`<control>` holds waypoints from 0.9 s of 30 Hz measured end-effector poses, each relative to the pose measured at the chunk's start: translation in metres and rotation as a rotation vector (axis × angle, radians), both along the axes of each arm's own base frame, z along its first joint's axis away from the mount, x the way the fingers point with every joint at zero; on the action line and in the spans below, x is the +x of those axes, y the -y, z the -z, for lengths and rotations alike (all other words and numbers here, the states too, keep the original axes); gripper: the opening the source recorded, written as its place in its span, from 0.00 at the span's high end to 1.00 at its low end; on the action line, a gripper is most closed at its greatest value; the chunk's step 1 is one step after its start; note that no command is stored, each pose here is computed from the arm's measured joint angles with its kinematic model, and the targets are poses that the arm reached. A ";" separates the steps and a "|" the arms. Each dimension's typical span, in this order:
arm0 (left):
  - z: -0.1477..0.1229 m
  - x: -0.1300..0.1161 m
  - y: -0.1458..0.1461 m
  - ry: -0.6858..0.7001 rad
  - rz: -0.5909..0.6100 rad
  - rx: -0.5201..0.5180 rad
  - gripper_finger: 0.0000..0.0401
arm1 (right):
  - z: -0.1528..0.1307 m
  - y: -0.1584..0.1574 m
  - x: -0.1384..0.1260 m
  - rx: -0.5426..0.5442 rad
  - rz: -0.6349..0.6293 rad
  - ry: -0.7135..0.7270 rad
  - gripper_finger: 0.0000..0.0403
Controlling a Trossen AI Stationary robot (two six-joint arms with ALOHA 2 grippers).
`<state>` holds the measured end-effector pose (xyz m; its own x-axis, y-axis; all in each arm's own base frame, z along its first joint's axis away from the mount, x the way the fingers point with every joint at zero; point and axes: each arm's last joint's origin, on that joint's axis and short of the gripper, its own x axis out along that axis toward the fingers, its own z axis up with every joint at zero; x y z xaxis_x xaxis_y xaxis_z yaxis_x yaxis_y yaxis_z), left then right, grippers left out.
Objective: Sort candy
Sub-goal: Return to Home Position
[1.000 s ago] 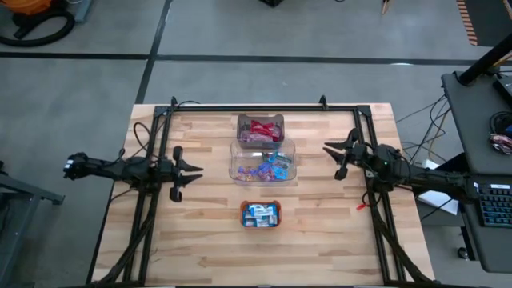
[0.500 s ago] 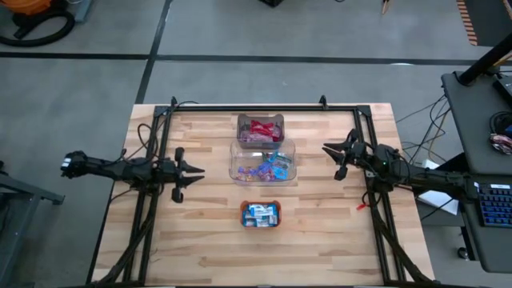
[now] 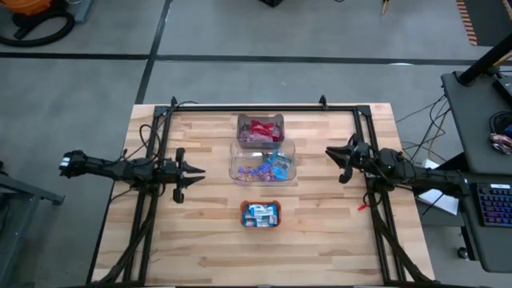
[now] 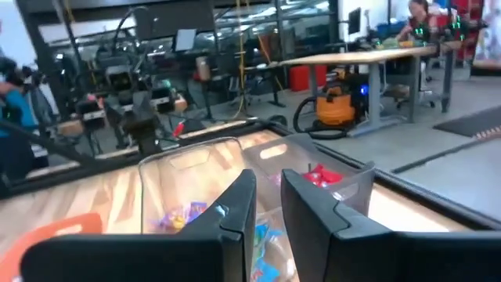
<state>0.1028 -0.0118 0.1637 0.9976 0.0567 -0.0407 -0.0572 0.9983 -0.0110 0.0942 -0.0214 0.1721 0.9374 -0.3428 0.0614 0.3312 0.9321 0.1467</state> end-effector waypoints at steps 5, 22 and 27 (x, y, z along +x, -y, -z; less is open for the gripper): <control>0.000 0.000 0.000 -0.007 0.000 0.001 0.81 | -0.001 -0.007 0.001 -0.035 -0.007 -0.007 0.86; -0.001 0.001 0.000 -0.006 0.000 0.001 0.81 | 0.002 -0.020 0.003 -0.332 -0.397 -0.065 0.87; -0.002 0.000 0.000 -0.004 0.000 0.001 0.81 | 0.002 -0.020 0.003 -0.322 -0.400 -0.061 0.87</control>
